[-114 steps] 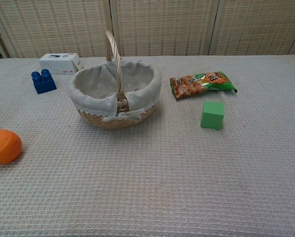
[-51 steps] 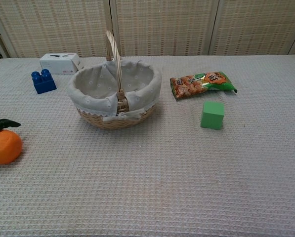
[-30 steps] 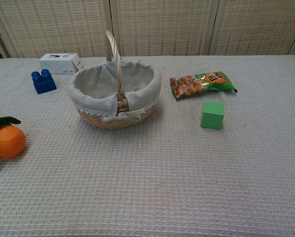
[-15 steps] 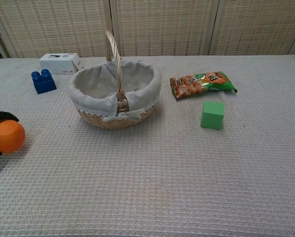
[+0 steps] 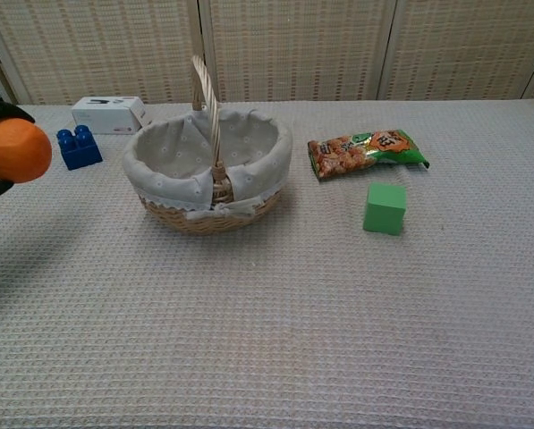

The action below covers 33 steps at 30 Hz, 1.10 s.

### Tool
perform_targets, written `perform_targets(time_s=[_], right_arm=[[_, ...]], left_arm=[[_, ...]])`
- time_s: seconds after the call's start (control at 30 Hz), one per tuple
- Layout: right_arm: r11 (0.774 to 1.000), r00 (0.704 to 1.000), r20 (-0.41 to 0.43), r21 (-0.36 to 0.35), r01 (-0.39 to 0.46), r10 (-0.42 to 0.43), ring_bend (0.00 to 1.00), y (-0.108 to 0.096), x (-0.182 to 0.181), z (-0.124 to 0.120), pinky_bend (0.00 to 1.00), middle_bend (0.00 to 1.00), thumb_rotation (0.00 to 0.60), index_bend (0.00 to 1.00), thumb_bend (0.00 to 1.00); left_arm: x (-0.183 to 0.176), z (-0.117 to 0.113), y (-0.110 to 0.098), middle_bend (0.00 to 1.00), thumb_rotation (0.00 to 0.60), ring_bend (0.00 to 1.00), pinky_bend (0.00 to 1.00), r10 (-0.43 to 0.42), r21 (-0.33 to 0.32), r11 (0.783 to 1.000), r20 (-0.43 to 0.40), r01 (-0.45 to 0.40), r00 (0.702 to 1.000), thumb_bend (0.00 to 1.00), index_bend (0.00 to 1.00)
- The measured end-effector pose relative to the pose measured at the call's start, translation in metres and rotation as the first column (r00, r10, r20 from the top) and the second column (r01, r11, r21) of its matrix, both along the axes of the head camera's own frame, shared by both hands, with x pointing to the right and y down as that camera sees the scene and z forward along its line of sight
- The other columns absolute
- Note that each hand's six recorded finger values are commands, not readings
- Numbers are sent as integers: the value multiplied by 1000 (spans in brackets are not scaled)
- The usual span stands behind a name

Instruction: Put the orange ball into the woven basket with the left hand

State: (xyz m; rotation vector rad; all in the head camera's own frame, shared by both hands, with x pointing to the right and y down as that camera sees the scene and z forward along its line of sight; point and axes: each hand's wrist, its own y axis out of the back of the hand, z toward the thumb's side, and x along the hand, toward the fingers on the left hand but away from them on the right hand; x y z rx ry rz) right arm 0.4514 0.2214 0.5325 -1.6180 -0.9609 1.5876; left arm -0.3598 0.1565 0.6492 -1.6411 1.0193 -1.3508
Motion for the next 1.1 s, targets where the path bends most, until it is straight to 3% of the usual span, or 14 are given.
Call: perform_targets(time_s=[0.17,0.6,0.8,1.1], right_arm=[[1000,1000,1,-3,2,-2,0,0,0,0,135,0,600,0,269],[1000,1000,-3,-23,14,-14,0,1,-2,3,135,0,600,0,269],[1000,1000,-2,-23,11,-11,0,0,-1,3,135,0,600,0,268],[1000,1000,-1,-27,11,-11,0,-1,-1,4,135,0,600,0,268]], left_arm=[[28,-3,-22,465,600,549,513,13,36,999,-71,-11,997,494,516],[93,25,-51,468,600,551,513,28,-19,999,-130,-31,991,497,518],[106,32,-65,467,600,552,513,24,-24,999,-115,-27,993,496,518],[111,30,-67,467,600,554,517,3,-22,1000,-116,-6,993,496,518]])
